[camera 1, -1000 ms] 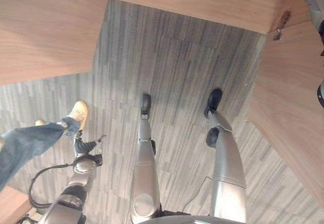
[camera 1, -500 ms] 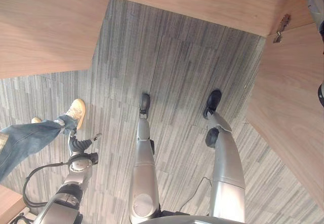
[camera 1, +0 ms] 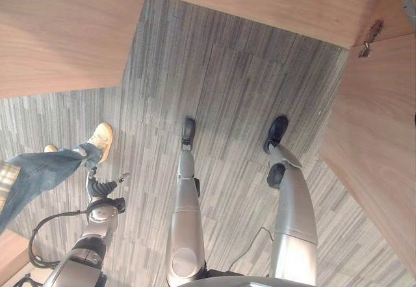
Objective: Put the empty folder in the office cabinet
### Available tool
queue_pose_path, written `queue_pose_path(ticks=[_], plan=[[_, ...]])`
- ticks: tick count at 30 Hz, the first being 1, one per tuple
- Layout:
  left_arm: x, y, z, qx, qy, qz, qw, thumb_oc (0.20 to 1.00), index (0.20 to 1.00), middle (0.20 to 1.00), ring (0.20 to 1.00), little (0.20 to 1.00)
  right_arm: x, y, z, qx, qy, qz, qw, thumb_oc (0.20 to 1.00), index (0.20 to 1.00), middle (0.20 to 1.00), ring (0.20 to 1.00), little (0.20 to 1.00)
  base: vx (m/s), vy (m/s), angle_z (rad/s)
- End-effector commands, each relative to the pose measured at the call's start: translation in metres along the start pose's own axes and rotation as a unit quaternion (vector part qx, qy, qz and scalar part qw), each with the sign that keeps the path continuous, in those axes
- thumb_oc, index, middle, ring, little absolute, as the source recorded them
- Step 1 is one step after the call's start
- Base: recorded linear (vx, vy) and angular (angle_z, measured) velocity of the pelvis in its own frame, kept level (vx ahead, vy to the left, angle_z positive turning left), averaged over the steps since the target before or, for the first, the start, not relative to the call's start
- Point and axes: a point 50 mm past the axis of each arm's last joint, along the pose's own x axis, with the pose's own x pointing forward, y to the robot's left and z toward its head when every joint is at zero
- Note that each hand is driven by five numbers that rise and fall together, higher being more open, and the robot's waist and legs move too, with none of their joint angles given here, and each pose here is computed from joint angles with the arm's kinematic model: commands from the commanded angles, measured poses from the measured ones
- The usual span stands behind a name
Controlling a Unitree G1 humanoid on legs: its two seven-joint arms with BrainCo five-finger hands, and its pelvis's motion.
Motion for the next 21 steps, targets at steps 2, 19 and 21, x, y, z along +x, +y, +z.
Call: queue_pose_path(ticks=[2,19,21], plan=[[0.0,0.027,-0.006,0.028,0.011,0.044,0.999,1.0,1.0,1.0,1.0,1.0,0.005,-0.009,-0.01,0.018,0.025,-0.022,0.999,0.2,0.2,0.2,0.2,0.2,-0.08,-0.027,0.0],[0.003,0.033,-0.003,0.035,0.012,0.059,0.998,1.0,1.0,1.0,1.0,1.0,0.004,-0.009,-0.013,0.012,0.031,-0.032,0.999,0.2,0.2,0.2,0.2,0.2,0.01,-0.005,0.01],[0.005,0.033,-0.001,0.041,0.01,0.061,0.997,1.0,1.0,1.0,1.0,1.0,0.003,-0.009,-0.007,0.014,0.023,-0.04,0.999,1.0,1.0,1.0,1.0,1.0,-0.03,0.045,0.04]])
